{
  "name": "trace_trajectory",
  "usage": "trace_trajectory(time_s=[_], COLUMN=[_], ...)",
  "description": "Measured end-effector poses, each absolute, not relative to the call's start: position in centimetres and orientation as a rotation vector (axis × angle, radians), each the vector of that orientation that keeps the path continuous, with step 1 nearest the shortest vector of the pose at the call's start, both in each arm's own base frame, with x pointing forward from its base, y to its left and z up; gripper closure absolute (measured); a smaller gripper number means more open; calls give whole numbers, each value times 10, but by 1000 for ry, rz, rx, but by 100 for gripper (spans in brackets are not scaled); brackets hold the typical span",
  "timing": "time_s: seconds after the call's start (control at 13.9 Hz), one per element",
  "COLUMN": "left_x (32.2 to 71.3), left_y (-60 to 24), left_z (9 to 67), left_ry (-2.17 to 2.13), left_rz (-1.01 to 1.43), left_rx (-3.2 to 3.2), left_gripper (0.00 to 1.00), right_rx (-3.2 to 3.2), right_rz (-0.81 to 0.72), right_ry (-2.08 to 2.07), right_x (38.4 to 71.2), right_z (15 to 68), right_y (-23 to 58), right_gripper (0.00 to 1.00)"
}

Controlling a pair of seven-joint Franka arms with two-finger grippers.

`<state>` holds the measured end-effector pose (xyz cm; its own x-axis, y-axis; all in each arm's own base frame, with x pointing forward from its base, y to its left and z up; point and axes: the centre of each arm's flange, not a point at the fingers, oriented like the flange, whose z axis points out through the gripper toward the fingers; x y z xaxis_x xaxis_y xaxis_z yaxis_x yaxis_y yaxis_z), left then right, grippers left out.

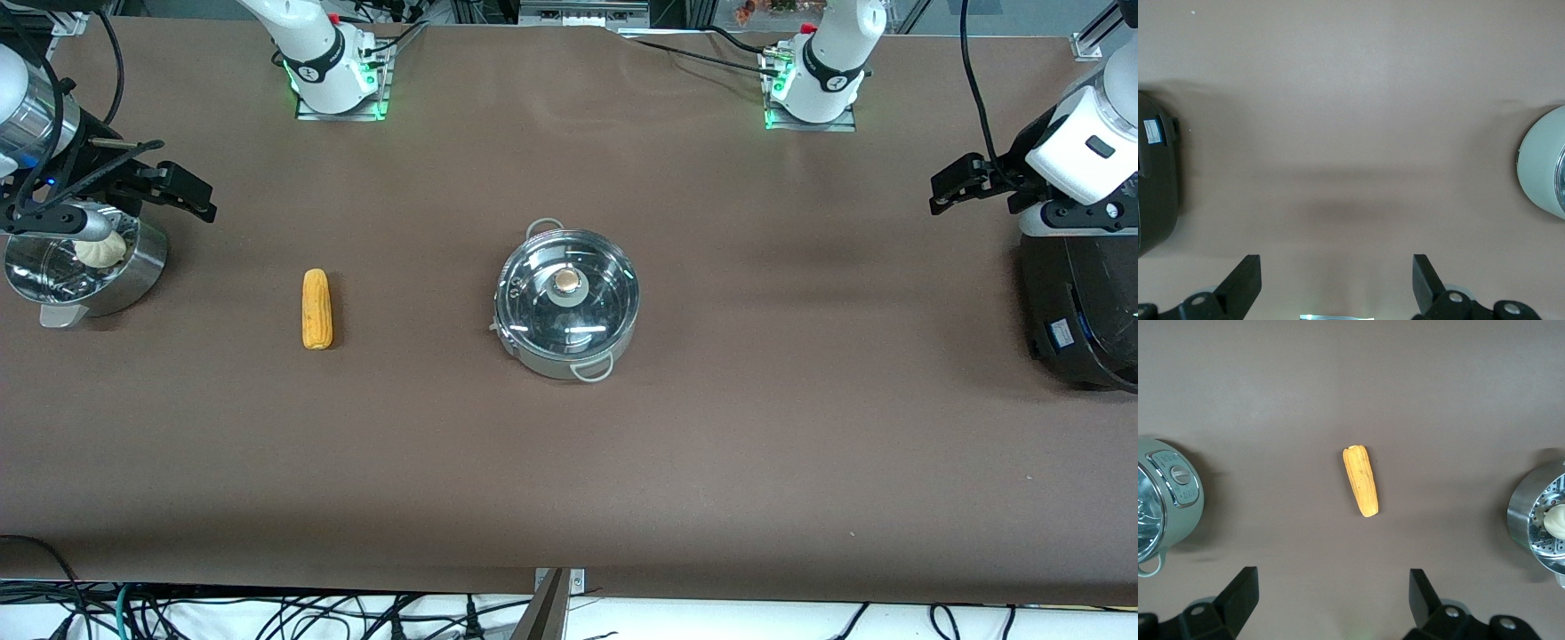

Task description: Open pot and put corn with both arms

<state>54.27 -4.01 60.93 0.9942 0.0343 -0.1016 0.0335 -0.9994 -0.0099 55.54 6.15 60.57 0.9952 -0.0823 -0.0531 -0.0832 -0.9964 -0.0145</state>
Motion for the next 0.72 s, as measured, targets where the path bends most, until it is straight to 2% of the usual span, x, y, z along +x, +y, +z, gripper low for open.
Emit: trace_trajectory(time_s=[0.72], left_x=[543], left_y=[-39], left_z=[609], left_ry=[-57], left_rz=[160], left_rx=[-3129], left_gripper=[0], right_rx=[-3121], right_rz=[78], right_ry=[133], right_x=[554], right_z=[607], right_y=[63], right_gripper=[0])
